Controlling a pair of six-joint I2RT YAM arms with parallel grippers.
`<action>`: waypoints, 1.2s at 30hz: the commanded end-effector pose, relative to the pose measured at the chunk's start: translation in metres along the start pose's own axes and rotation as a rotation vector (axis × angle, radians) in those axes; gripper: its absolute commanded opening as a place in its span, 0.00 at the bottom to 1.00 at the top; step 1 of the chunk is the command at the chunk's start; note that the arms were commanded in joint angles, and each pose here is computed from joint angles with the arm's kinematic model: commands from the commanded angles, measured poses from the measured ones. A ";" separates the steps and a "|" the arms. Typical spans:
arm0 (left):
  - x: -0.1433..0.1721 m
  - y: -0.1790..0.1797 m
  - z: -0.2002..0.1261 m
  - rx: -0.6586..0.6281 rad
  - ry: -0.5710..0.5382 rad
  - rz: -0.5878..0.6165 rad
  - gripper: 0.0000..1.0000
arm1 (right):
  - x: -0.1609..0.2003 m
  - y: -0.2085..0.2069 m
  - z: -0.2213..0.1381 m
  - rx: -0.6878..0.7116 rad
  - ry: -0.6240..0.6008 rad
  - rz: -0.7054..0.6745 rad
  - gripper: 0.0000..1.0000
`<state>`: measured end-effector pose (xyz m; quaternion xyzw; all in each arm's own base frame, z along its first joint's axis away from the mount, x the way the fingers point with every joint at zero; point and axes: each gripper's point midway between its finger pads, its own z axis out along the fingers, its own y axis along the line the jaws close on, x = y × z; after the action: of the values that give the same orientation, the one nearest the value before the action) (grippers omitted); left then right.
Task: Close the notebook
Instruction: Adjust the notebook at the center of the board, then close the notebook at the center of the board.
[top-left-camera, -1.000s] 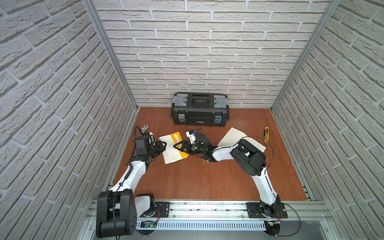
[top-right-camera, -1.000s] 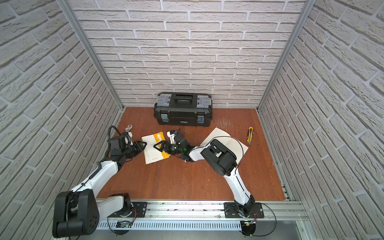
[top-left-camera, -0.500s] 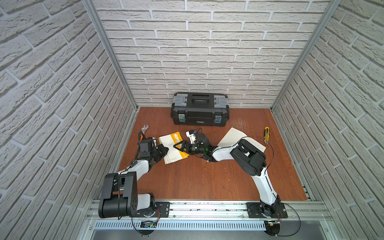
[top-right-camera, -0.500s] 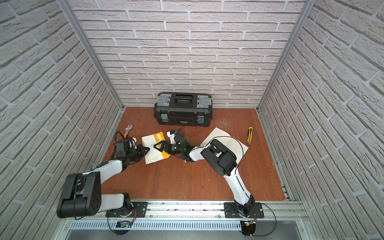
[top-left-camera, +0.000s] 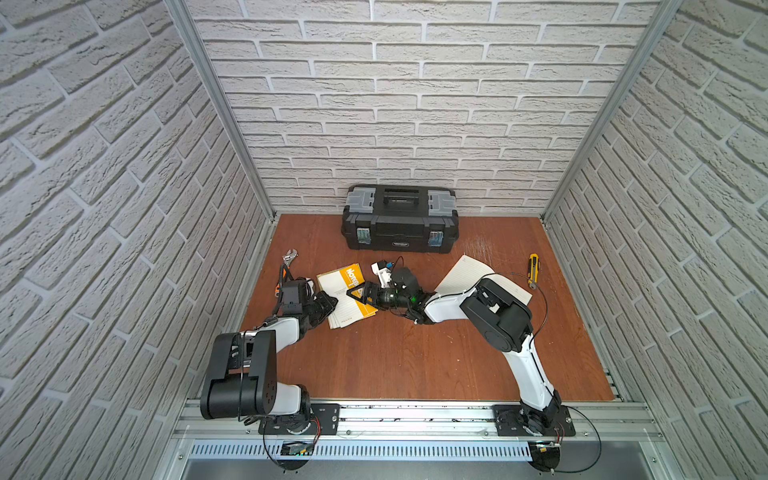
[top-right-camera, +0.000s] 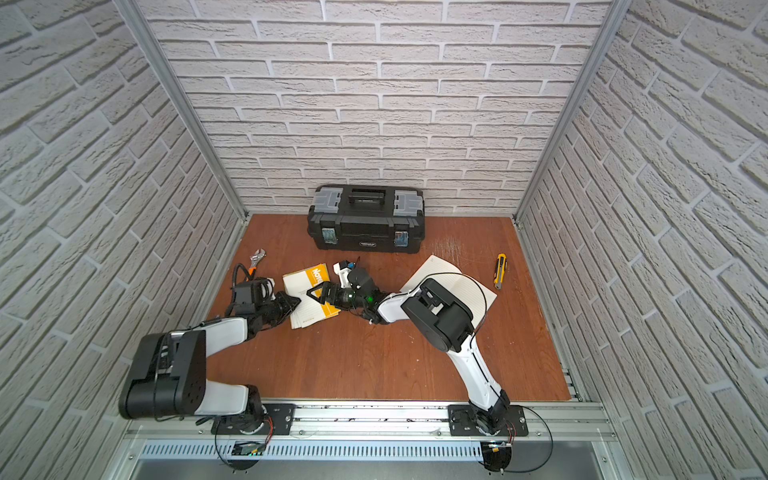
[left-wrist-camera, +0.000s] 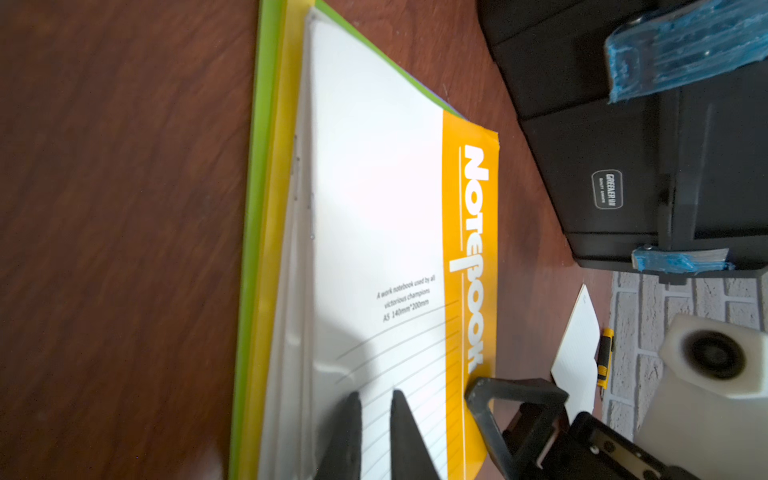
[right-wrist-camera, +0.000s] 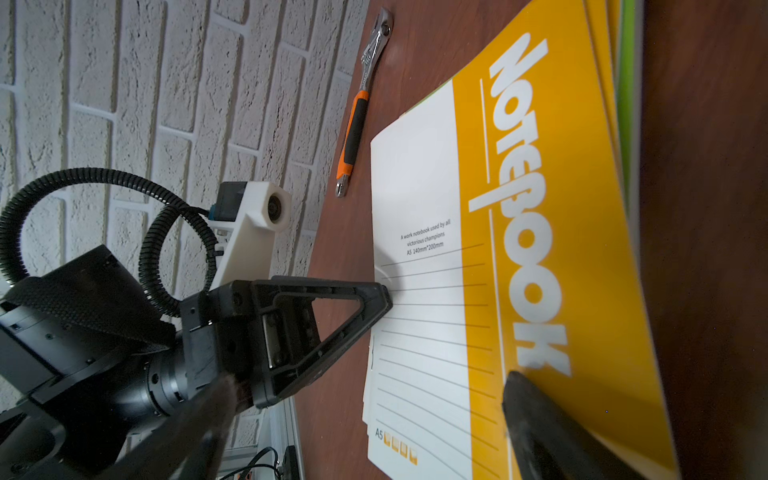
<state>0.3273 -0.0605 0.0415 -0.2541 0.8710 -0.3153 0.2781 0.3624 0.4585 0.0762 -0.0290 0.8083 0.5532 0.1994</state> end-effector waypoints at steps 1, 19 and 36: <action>0.005 0.007 0.002 -0.021 0.007 0.012 0.15 | -0.004 0.022 -0.006 -0.037 -0.009 -0.039 1.00; -0.010 -0.019 -0.029 -0.012 -0.063 0.101 0.21 | -0.084 0.053 -0.166 0.230 -0.166 -0.186 1.00; 0.018 -0.151 -0.053 0.264 -0.053 0.269 0.28 | -0.048 -0.089 -0.351 0.649 -0.363 0.081 1.00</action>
<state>0.3142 -0.1302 0.1600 -0.1113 0.8550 -0.3532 0.3632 0.3364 0.1138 0.1257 0.1577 0.8881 0.2993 0.3111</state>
